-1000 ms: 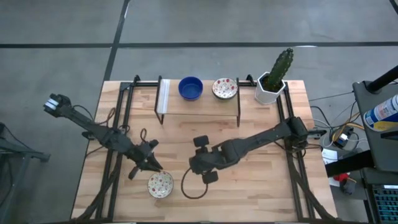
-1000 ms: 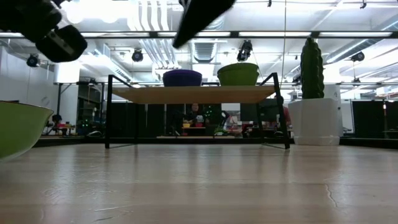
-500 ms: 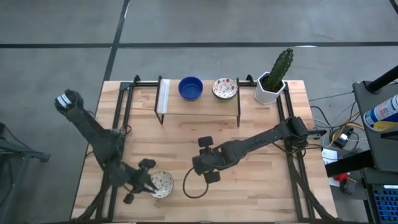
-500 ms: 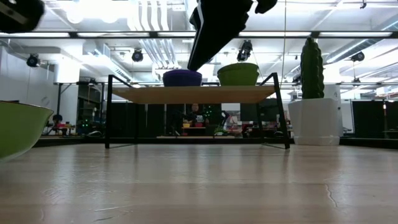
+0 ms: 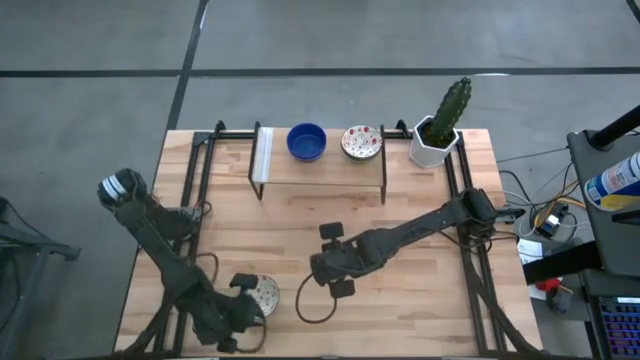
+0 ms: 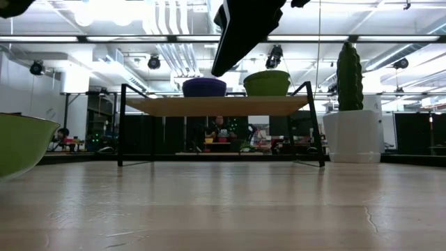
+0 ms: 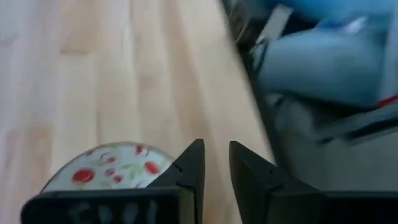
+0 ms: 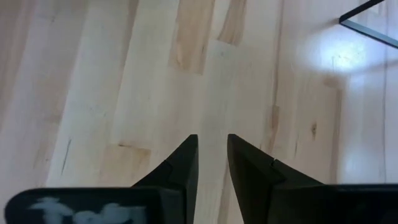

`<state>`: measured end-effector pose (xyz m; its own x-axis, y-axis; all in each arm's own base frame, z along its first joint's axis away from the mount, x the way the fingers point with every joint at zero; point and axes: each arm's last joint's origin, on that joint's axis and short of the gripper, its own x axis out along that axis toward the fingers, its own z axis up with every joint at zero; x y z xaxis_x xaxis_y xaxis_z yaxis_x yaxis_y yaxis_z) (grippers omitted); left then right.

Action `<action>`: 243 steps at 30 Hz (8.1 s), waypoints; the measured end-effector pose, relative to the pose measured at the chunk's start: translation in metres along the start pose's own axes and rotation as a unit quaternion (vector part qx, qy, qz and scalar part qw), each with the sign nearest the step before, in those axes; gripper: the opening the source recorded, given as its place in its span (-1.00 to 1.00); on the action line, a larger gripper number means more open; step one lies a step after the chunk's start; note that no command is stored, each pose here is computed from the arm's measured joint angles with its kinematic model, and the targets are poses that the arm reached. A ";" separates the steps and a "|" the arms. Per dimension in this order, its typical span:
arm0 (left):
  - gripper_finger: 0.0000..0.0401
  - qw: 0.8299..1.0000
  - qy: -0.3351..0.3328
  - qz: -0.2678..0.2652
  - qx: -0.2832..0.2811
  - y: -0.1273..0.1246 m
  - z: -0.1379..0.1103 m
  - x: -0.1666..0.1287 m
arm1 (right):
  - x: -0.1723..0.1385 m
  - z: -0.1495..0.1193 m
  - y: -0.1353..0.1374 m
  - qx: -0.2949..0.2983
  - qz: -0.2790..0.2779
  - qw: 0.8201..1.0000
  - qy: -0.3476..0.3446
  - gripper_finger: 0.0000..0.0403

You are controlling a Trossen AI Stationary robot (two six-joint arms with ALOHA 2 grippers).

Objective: Pick & Place Mini bowls
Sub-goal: Stack the white bowl on the white bowls on the shelf

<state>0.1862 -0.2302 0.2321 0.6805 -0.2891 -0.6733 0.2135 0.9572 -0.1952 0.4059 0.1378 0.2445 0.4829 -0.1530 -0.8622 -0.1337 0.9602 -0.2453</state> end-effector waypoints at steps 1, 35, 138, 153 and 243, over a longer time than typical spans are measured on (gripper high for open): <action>-0.64 1.000 0.012 0.017 0.004 -0.001 0.000 0.003 | 0.000 0.000 0.001 -0.001 0.001 1.000 0.000 -0.61; -0.67 0.980 0.155 0.124 -0.023 -0.006 -0.029 0.042 | -0.004 -0.001 0.013 -0.006 0.015 1.000 -0.006 -0.71; -0.35 0.971 0.029 0.214 0.102 0.003 0.037 0.008 | -0.025 0.005 0.016 -0.061 -0.207 0.975 -0.061 -0.96; -0.35 0.971 0.026 0.213 0.107 0.003 0.037 0.008 | -0.093 -0.003 -0.059 0.003 -0.350 0.934 -0.065 -0.96; -0.35 0.969 -0.241 0.000 0.049 0.050 -0.013 -0.037 | -0.083 -0.067 -0.245 0.189 -0.152 0.969 0.051 -0.52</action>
<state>0.1629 -0.1718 0.2384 0.9241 -0.2834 -0.2564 0.2633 0.9584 -0.1104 0.3403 -0.1008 0.3467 0.3600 -0.4451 -0.8199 0.3359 0.8817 -0.3312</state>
